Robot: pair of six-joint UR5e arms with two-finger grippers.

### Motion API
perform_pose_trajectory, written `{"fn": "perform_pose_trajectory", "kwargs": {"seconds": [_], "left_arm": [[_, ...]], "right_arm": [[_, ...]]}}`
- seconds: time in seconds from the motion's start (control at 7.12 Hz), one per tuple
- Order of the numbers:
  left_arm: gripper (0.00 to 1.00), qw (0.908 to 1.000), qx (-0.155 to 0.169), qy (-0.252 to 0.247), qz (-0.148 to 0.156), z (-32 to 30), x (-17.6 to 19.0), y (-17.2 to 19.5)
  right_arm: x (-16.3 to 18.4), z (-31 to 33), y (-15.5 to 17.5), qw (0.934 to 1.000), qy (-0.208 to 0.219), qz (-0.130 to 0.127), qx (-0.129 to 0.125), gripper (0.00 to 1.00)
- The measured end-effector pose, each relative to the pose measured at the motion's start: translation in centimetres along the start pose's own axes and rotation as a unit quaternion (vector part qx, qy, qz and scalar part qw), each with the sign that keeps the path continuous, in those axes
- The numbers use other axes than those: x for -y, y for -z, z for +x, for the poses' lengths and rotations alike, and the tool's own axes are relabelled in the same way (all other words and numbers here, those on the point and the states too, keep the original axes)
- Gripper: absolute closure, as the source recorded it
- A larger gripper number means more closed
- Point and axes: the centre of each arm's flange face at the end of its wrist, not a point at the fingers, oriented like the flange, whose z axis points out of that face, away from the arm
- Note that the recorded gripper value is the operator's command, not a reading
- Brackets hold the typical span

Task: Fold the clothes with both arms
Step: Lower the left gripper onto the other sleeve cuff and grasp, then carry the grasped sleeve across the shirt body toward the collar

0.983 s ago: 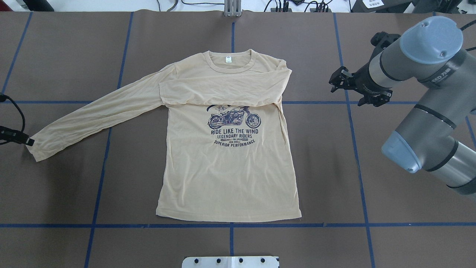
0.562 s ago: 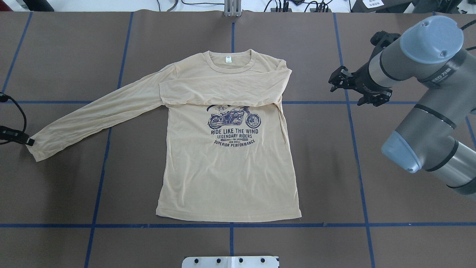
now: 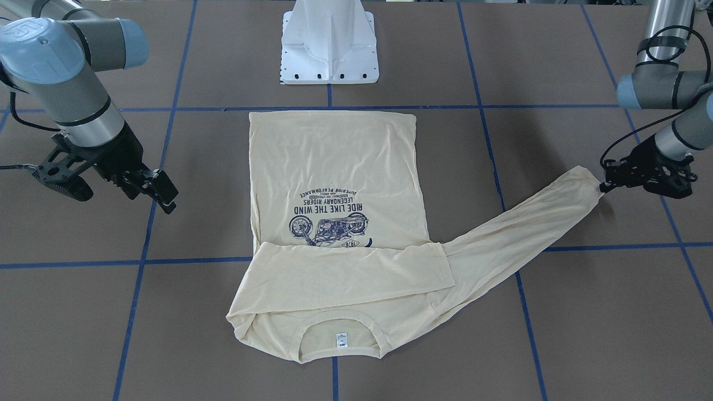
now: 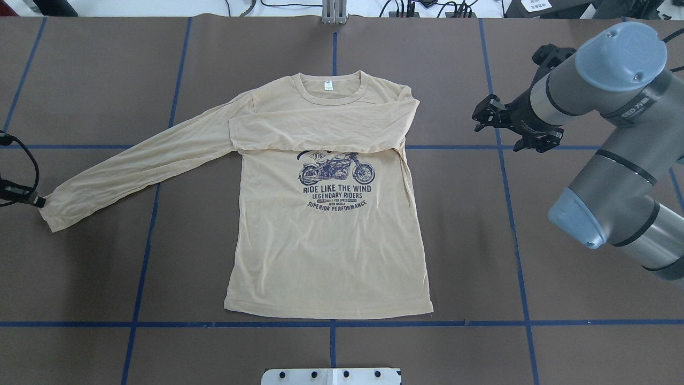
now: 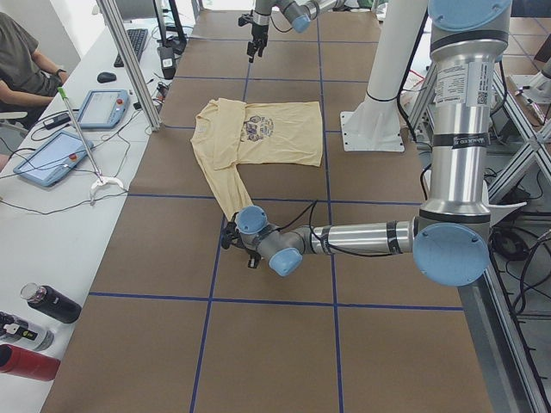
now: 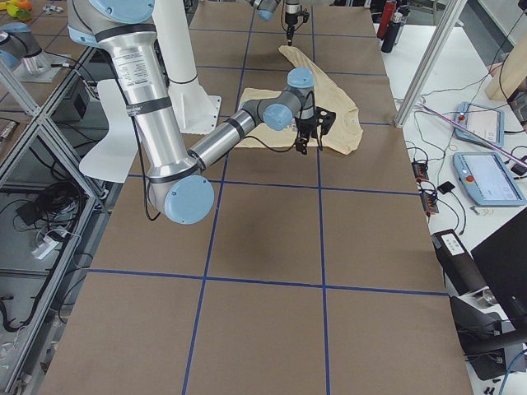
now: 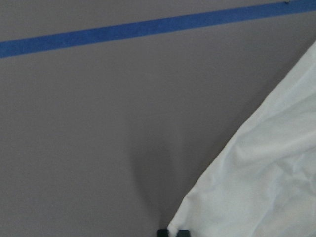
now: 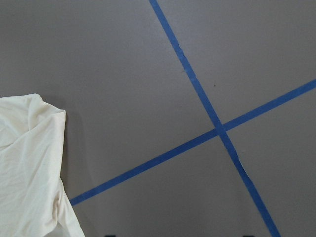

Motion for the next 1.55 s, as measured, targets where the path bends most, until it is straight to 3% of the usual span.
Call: {"fn": "perform_pose_trajectory", "kwargs": {"seconds": [0.28, 0.56, 0.98, 1.55], "left_arm": [[1.00, 0.9995, -0.024, 0.008, 0.017, 8.1, 3.0, 5.1], [1.00, 0.9969, -0.046, 0.052, 0.038, 19.2, 8.9, 10.8], [1.00, 0.9887, -0.081, 0.118, 0.043, 35.7, 17.2, 12.6], [1.00, 0.9803, -0.124, 0.137, 0.070, 48.4, 21.9, 15.1]], "right_arm": [[0.9, 1.2, 0.4, 1.0000, -0.008, 0.005, -0.003, 0.13], [1.6, 3.2, 0.6, 0.9999, -0.008, 0.010, -0.012, 0.11], [3.4, 7.4, -0.3, 0.9989, 0.017, 0.018, -0.040, 0.10], [4.9, 9.9, -0.6, 0.9978, 0.024, 0.025, -0.056, 0.10]]}}
